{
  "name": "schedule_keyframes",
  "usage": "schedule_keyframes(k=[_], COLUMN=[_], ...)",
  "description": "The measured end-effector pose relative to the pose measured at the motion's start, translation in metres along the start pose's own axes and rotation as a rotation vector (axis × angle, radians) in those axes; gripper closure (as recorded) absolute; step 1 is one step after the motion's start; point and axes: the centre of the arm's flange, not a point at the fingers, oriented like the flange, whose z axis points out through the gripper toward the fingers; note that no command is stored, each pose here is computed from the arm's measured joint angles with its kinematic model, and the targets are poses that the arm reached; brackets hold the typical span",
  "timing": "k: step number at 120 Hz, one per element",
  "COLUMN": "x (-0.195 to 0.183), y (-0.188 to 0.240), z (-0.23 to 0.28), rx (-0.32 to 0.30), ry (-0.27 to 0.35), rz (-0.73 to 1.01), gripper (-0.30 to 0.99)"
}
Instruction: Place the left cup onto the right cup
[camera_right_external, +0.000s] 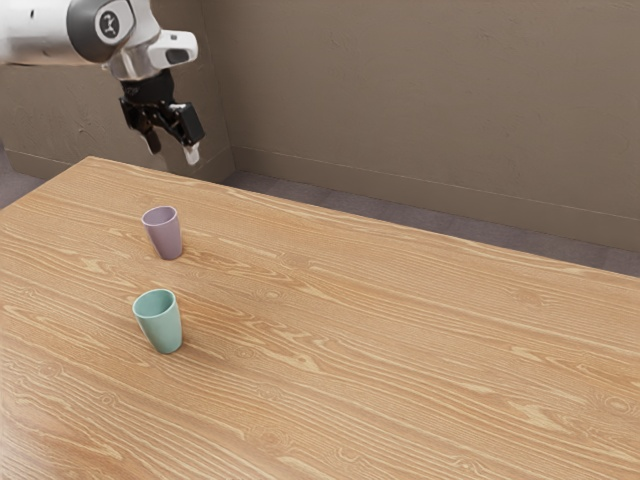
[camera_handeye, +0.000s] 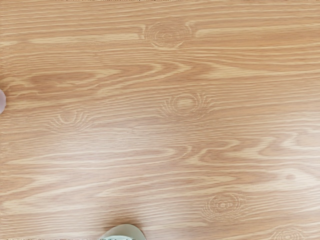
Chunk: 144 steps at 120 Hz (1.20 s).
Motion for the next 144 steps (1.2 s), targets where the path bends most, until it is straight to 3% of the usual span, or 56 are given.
schedule_keyframes(k=[21,49,71,144], x=[0.004,0.04,0.05,0.073], y=[-0.023,-0.041,-0.073,-0.132], z=[0.011,0.03,0.059,0.119], rx=[0.011,0.052,0.044,0.062], ry=[-0.016,-0.052,-0.1,-0.126], rz=[-0.036,-0.055,-0.104,-0.155], gripper=[0.0,0.0,0.0,0.0])
